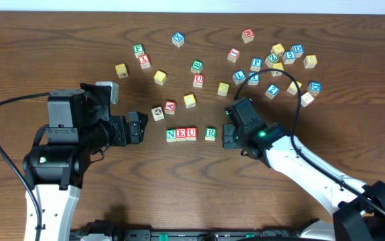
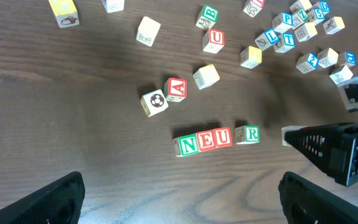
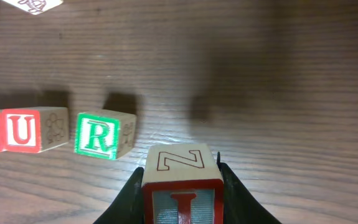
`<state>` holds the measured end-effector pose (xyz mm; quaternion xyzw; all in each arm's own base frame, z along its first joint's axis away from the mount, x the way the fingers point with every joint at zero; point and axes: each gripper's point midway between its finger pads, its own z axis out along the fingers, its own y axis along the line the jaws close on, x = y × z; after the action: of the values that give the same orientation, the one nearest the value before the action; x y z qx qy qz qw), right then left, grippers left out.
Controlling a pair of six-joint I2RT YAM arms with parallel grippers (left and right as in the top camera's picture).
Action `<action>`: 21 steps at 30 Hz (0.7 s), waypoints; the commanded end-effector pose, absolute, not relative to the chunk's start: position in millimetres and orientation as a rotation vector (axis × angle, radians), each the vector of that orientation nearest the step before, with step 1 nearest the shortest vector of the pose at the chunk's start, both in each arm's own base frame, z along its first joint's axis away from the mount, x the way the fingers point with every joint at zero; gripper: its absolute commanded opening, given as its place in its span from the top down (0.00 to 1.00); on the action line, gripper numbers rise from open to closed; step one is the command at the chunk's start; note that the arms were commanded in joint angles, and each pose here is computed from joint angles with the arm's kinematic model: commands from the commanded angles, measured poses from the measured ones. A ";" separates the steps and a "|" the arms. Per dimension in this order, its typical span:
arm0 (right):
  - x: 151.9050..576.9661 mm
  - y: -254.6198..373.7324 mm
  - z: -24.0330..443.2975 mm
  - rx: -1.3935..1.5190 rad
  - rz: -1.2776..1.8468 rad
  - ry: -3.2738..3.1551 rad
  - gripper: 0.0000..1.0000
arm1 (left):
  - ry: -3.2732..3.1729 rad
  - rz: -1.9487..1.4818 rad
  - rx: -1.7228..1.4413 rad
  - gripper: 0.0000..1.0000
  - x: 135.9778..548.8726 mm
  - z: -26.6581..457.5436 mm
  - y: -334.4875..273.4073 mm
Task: Spell out NEURIPS
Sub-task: 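Carry the red I block toward the right end of the row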
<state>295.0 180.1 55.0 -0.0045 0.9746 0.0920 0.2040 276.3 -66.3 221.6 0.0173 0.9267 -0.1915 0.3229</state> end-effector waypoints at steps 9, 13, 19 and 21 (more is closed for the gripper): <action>289.8 192.3 27.5 0.008 0.236 2.767 0.95 | 2.408 -0.504 0.059 0.02 277.4 229.2 -66.1; 290.8 193.1 27.5 0.008 0.239 2.763 0.95 | 2.408 -0.503 0.059 0.02 277.4 229.2 -66.1; 292.0 195.8 28.6 0.002 0.248 2.753 0.96 | 2.408 -0.504 0.059 0.02 277.4 229.2 -66.1; 291.2 198.9 29.0 -0.009 0.254 2.749 0.96 | 2.408 -0.503 0.059 0.02 277.4 229.2 -66.1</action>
<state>294.1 194.8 30.6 -0.0037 0.9780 0.0905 0.1881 276.3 -66.3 221.5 0.0172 0.9268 -0.1915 0.3228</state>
